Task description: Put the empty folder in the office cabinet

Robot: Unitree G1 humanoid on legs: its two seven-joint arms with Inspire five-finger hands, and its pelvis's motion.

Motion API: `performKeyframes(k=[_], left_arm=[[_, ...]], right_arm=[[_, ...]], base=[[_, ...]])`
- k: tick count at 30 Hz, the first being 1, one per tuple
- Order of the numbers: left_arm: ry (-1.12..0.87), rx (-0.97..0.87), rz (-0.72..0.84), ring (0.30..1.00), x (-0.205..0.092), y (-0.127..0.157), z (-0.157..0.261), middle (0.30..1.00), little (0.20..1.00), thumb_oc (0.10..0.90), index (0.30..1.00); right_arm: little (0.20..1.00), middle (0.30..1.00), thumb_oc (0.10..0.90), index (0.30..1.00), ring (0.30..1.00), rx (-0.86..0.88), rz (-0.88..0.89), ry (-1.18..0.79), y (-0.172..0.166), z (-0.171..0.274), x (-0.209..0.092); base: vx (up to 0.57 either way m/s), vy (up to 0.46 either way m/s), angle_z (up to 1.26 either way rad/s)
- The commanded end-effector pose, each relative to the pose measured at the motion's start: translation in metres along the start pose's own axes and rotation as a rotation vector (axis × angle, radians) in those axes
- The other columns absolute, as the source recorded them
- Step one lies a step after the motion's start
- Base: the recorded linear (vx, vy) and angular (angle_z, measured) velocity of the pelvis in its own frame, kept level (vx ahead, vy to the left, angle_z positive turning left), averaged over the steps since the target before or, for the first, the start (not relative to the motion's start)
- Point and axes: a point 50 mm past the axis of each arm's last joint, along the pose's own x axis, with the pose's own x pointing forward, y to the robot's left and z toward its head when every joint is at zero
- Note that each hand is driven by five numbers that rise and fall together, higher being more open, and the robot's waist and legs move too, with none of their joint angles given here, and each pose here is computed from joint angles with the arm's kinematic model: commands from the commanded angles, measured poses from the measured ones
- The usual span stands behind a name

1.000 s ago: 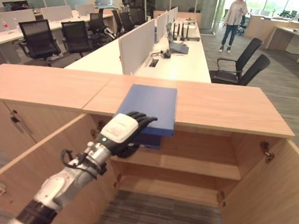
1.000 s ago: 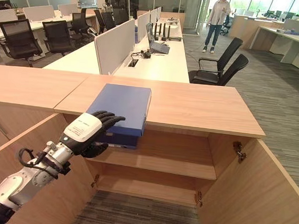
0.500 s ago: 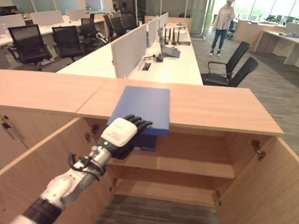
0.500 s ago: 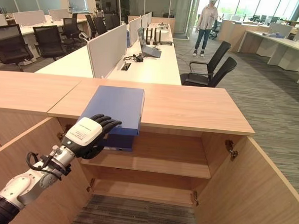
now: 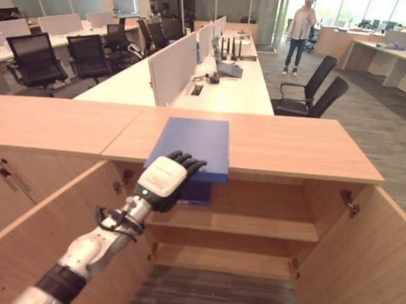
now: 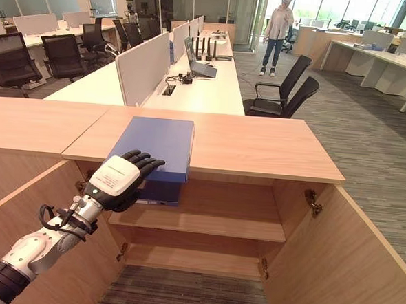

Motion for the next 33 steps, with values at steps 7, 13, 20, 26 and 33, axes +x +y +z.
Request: performKeyframes(k=[7,13,20,26,33], left_arm=[[-0.027,0.11,0.41,0.9,0.051,0.08,-0.008,0.9,0.9,0.8,0.9],[-0.028,0.119,0.406,0.9,0.052,0.08,-0.008,0.9,0.9,0.8,0.9],[0.003,0.067,0.357,0.9,0.049,0.068,-0.01,0.9,0.9,0.8,0.9],[0.017,0.101,0.328,0.9,0.054,0.065,-0.016,0.9,0.9,0.8,0.9],[0.032,0.137,0.329,0.9,0.062,0.068,-0.021,0.9,0.9,0.8,0.9]], right_arm=[[0.9,0.9,0.8,0.9,0.9,-0.032,0.017,-0.027,0.014,0.014,0.003],[0.9,0.9,0.8,0.9,0.9,-0.035,0.012,-0.026,0.013,0.014,0.003],[0.9,0.9,0.8,0.9,0.9,-0.032,0.012,-0.022,0.013,0.013,0.003],[0.9,0.9,0.8,0.9,0.9,-0.035,0.017,-0.025,0.013,0.014,0.003],[0.9,0.9,0.8,0.9,0.9,-0.042,0.012,-0.023,0.011,0.014,0.003]], base=[[0.0,0.0,0.0],[0.0,0.0,0.0],[0.0,0.0,0.0],[0.0,0.0,0.0],[0.0,0.0,0.0]])
